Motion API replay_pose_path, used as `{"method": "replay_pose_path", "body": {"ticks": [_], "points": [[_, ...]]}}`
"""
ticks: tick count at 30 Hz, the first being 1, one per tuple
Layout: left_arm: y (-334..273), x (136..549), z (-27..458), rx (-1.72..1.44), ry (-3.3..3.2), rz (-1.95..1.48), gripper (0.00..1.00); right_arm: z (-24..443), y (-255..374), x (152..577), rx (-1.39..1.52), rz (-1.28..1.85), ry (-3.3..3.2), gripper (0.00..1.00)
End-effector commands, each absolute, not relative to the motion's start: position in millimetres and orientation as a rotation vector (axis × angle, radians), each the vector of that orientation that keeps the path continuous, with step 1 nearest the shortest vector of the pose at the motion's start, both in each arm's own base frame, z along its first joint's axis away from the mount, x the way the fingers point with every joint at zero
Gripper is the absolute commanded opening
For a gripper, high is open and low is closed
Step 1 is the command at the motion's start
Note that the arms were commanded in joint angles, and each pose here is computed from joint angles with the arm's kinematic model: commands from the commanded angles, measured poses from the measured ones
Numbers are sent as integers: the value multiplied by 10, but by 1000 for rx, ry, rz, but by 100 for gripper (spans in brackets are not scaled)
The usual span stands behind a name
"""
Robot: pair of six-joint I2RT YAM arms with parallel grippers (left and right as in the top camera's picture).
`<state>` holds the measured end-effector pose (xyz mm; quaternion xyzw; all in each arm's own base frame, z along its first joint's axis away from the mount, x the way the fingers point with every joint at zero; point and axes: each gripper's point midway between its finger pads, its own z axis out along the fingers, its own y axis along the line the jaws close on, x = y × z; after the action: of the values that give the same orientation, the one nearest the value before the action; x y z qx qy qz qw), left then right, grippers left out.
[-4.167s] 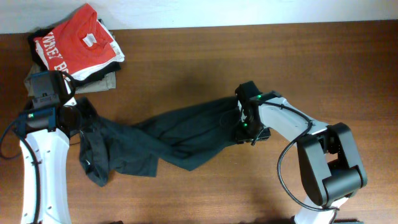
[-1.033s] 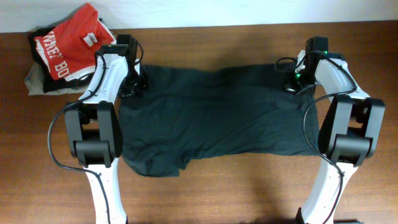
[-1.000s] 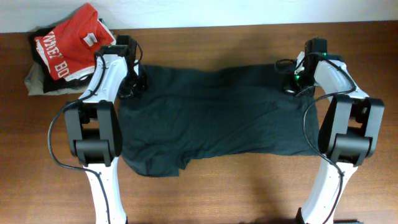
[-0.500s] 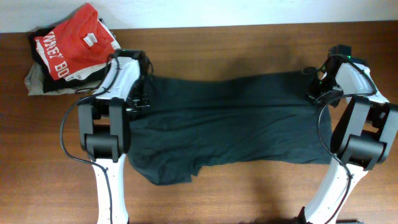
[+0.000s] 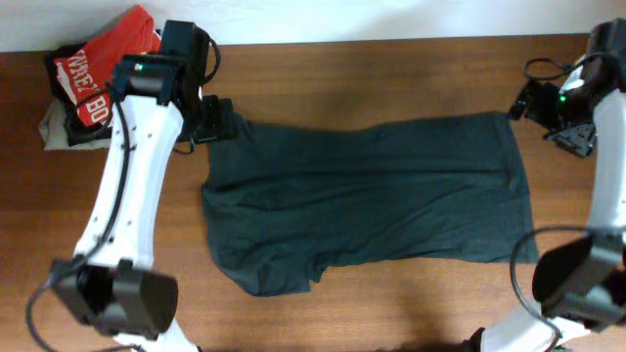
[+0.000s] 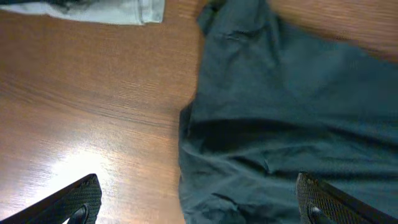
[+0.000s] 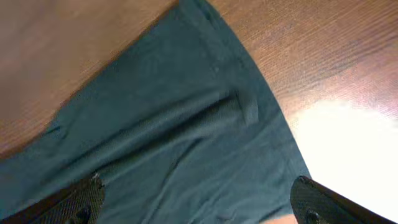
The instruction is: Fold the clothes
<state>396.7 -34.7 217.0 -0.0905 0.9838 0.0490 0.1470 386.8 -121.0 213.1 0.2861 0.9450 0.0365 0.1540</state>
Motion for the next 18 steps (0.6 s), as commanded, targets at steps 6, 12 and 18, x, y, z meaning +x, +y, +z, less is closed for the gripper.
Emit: {"method": "replay_pose_path", "body": {"ticks": [6, 12, 18], "points": [[-1064, 3098, 2595, 150, 2886, 136, 99, 2706, -979, 3045, 844, 77, 2723, 99], [-1646, 2472, 2003, 580, 3021, 208, 99, 2524, -896, 2539, 860, 2, 2589, 99], [-2139, 1768, 1126, 925, 3229, -384, 99, 1857, -955, 2755, 919, 30, 2632, 99]]}}
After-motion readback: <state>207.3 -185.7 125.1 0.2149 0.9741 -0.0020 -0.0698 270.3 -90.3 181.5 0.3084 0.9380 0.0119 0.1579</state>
